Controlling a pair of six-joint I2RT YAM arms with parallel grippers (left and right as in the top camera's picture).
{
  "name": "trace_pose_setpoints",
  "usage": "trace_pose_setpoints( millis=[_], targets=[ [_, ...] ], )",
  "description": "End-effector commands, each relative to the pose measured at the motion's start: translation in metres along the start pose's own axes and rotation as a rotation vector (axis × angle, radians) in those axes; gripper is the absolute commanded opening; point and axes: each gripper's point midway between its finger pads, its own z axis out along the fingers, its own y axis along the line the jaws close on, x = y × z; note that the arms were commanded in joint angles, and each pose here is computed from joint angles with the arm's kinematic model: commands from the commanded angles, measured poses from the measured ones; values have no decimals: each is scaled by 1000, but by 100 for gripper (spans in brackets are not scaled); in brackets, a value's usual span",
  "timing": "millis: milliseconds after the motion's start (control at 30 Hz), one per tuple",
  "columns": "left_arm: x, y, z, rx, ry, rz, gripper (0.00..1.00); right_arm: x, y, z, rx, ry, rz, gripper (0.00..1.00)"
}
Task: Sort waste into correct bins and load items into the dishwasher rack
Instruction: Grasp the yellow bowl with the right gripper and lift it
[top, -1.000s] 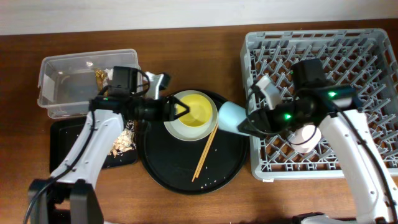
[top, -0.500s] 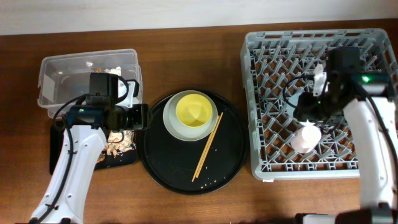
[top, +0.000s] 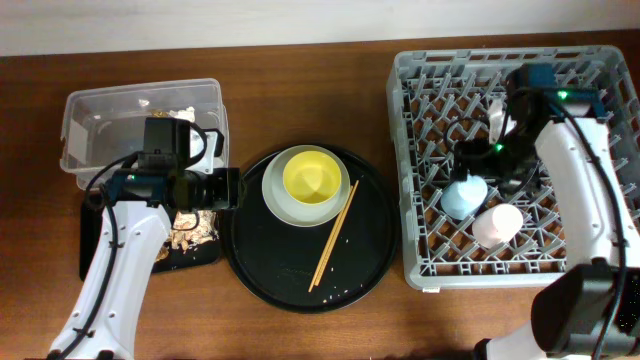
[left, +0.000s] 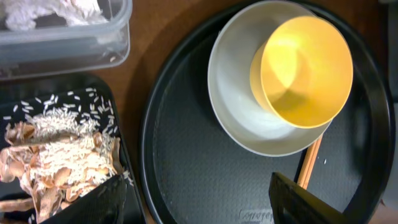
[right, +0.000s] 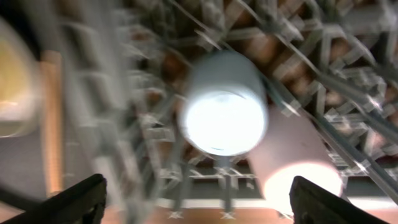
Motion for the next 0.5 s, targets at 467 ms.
trace_pose_setpoints(
  millis=[467],
  targets=[
    [18, 32, -9, -187, 52, -117, 87, -5, 227, 100, -139, -28, -370, 62]
  ],
)
